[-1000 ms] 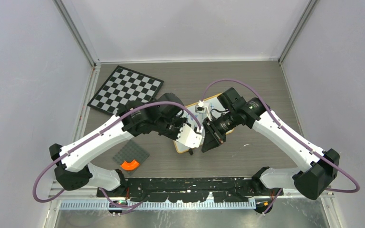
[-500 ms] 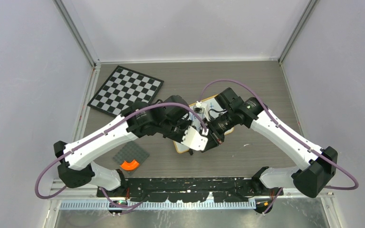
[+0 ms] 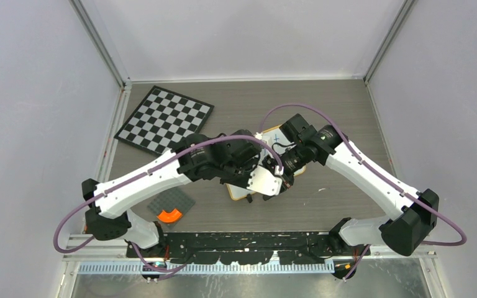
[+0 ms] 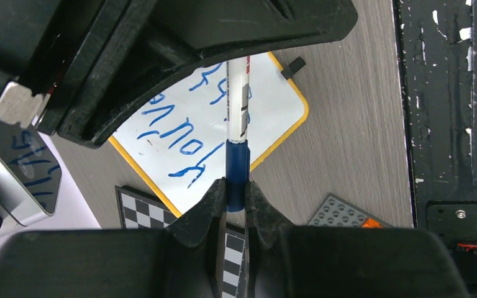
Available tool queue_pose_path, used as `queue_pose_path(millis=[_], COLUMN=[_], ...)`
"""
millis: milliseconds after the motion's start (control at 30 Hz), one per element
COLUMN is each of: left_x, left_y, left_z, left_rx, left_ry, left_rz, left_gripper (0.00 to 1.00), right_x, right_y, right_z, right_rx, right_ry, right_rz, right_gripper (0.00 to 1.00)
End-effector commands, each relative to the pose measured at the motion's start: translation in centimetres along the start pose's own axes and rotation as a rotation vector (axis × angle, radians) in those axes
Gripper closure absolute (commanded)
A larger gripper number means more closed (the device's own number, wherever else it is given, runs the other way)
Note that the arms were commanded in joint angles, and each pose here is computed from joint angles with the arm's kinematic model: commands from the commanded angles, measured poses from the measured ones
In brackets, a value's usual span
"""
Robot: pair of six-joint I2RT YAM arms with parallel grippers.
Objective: Write a sentence on the whiteboard
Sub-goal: Insert the pen cap into the whiteboard marker, then adjust the pen cap from the whiteboard marker.
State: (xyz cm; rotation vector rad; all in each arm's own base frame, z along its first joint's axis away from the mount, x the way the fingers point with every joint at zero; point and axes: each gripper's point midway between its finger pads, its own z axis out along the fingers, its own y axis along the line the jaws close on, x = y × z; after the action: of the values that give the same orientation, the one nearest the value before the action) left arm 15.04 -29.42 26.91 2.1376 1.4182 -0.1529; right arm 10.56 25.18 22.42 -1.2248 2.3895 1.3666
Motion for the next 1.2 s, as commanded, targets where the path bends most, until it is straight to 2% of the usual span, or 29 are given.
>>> queue_pose_path(millis=[0, 67, 167, 367, 467, 600, 667, 800, 900, 933, 1067, 1167], left_x=[-6.0, -5.8, -5.2, -3.6, -2.6, 0.3, 1.3, 2.7, 3.6, 3.7, 3.2, 3.2], left_y=[0.2, 0.6, 1.5, 1.1, 1.9, 6.0, 7.3, 10.2, 12.5, 13.0, 14.4, 15.1], left_z=[-0.8, -1.1, -2.6, -6.1, -7.6, -9.6, -10.2, -12.2, -13.6, -13.8, -14.2, -13.7], left_rx=[-0.017, -0.035, -0.030, 0.052, 0.043, 0.000, 0.035, 0.099, 0.083, 0.069, 0.098, 0.139], left_ry=[-0.216, -0.212, -0.245, -0.352, -0.408, -0.543, -0.623, -0.814, -0.963, -1.005, -1.116, -1.155], left_rz=[0.003, -0.011, -0.073, -0.225, -0.357, -0.733, -0.898, -1.139, -1.253, -1.248, -1.254, -1.273], left_gripper=[1.00, 0.95, 0.74, 0.58, 0.53, 0.48, 0.44, 0.36, 0.35, 0.34, 0.34, 0.35], right_x=[-2.7, -2.6, -2.6, -4.6, -5.7, -7.0, -7.7, -9.2, -9.7, -9.8, -11.2, -12.8], right_y=[0.0, 0.0, -0.6, -1.4, -1.2, -1.0, -0.7, 0.4, 0.2, 0.1, 0.7, 2.1], right_z=[-0.3, -0.4, -0.8, -3.3, -4.7, -6.3, -7.6, -10.2, -10.3, -10.1, -8.6, -7.8], right_rx=[0.017, 0.024, 0.049, 0.076, 0.093, 0.158, 0.219, 0.304, 0.316, 0.309, 0.205, 0.107], right_ry=[-0.074, -0.074, -0.079, -0.175, -0.224, -0.271, -0.288, -0.304, -0.319, -0.327, -0.385, -0.419], right_rz=[-0.068, -0.078, -0.082, -0.063, -0.082, -0.137, -0.181, -0.267, -0.269, -0.251, -0.226, -0.215], right_gripper=[1.00, 1.00, 1.00, 1.00, 1.00, 1.00, 1.00, 1.00, 1.00, 1.00, 1.00, 1.00])
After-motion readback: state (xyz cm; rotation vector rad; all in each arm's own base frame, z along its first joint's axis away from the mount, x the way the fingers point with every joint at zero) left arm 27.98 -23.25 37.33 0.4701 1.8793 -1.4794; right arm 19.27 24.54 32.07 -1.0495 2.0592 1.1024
